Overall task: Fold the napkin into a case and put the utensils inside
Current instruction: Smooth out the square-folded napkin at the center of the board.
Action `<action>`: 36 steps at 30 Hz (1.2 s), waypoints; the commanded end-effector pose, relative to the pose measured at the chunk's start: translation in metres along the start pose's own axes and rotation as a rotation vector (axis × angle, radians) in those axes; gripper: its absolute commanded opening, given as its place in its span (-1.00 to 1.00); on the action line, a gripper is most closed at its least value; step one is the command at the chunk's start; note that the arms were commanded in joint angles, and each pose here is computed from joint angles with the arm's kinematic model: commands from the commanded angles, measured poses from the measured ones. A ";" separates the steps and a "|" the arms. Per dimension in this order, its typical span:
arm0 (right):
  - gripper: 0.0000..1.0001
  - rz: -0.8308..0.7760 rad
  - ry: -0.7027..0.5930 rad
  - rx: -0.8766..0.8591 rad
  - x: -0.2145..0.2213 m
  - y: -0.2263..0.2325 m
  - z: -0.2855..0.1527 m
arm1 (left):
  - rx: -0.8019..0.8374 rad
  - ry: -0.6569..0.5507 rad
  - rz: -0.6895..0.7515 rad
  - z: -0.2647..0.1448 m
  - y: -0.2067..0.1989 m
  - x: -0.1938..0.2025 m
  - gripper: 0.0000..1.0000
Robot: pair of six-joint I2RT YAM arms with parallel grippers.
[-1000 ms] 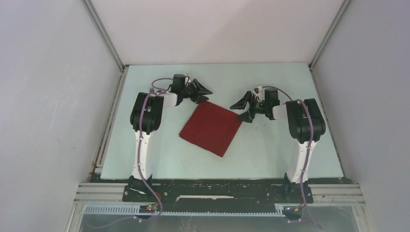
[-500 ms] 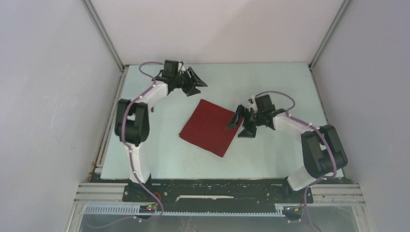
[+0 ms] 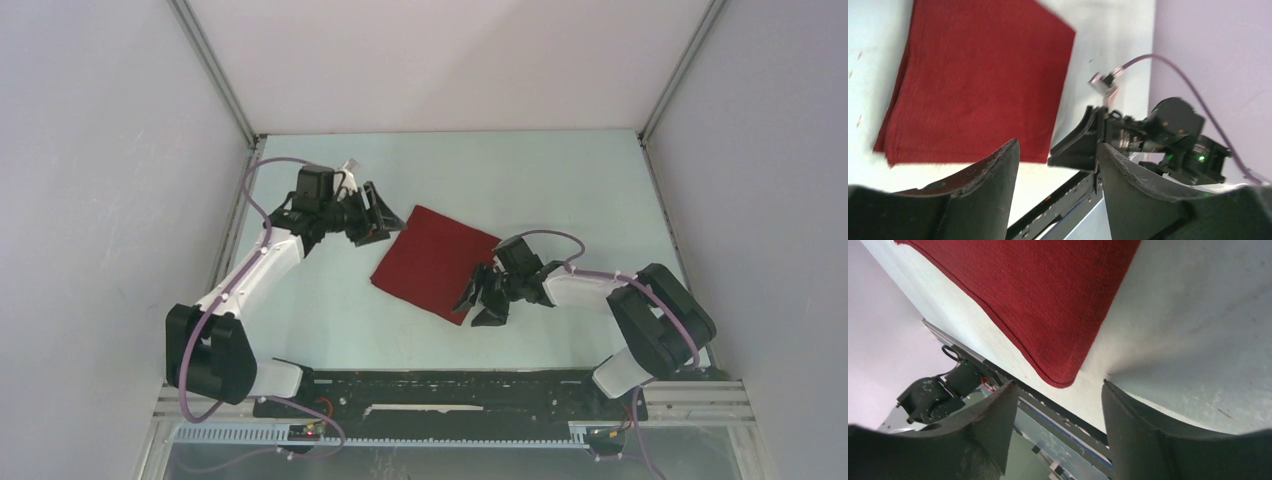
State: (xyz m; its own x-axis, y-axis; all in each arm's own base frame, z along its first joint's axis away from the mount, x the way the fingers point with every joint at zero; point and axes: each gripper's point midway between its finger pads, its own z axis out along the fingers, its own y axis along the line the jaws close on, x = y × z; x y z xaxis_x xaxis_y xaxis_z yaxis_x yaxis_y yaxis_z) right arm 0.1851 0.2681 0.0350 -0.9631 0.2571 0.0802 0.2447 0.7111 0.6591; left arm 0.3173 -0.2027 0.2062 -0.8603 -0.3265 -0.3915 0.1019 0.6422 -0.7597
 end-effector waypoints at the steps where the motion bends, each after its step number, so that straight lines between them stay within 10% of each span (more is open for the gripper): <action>1: 0.30 0.010 -0.037 -0.029 -0.007 0.006 0.012 | -0.057 0.021 0.053 -0.014 0.017 0.019 0.29; 15: -0.18 0.011 0.013 -0.005 0.006 0.000 0.023 | -0.060 0.017 0.059 -0.016 0.017 0.020 0.28; 21: -1.00 0.007 -0.001 0.004 -0.005 -0.008 0.017 | -0.073 0.018 0.056 -0.014 0.021 0.019 0.28; 33: -0.95 0.152 0.091 0.283 -0.018 -0.125 -0.064 | -0.259 0.046 -0.032 0.011 0.088 0.048 0.29; 36: -0.14 0.162 -0.094 0.330 -0.056 -0.123 -0.087 | -0.287 0.061 -0.042 0.026 0.100 0.066 0.27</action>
State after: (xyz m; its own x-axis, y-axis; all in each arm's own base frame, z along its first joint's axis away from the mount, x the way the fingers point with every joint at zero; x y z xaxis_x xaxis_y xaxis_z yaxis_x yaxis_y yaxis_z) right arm 0.1982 0.1575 0.0114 -0.9065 0.3699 0.2035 0.4204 0.7467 0.5154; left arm 0.2845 -0.1760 0.1193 -0.8966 -0.3104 -0.3158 -0.0405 0.7676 -0.6397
